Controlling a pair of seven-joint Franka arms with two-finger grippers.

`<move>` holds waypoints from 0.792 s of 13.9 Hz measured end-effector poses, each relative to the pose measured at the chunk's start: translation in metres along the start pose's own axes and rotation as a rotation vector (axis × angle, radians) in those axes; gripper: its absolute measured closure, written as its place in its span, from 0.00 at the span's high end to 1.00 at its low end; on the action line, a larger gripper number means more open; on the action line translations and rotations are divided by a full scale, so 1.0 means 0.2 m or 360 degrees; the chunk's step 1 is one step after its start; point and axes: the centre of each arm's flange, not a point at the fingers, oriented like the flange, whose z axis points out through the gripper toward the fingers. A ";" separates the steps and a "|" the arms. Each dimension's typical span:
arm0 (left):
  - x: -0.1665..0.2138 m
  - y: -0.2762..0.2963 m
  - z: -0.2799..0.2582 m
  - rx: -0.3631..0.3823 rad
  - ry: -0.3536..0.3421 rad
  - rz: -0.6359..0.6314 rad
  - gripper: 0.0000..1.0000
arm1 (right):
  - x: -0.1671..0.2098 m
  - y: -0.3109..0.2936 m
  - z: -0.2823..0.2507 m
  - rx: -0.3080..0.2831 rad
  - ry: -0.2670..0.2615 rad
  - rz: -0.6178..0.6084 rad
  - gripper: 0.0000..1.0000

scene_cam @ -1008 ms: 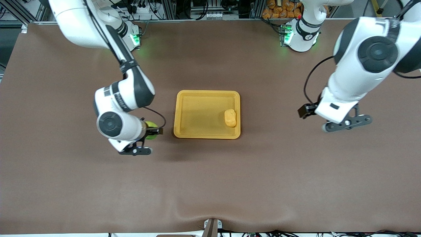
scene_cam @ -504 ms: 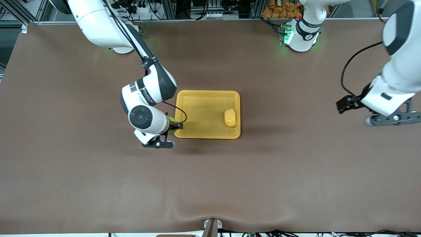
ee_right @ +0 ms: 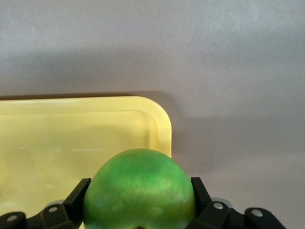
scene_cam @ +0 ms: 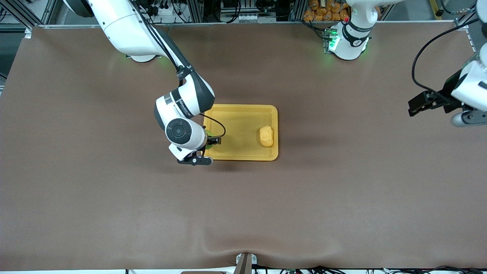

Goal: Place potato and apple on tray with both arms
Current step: 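Release the potato on the tray while the right gripper carries the apple, then lower the apple onto the tray and open the right gripper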

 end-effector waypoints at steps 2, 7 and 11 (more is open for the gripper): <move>-0.07 -0.02 -0.04 -0.0007 -0.0003 -0.0003 1.00 | -0.04 -0.04 0.04 0.0000 0.0016 0.0029 0.89; -0.19 -0.02 -0.10 -0.0024 -0.0026 -0.0006 1.00 | -0.10 -0.09 0.13 -0.0017 0.0013 0.0030 0.89; -0.20 -0.01 -0.08 -0.0025 -0.0050 0.0003 1.00 | -0.16 -0.12 0.22 -0.0018 0.0034 0.0044 0.89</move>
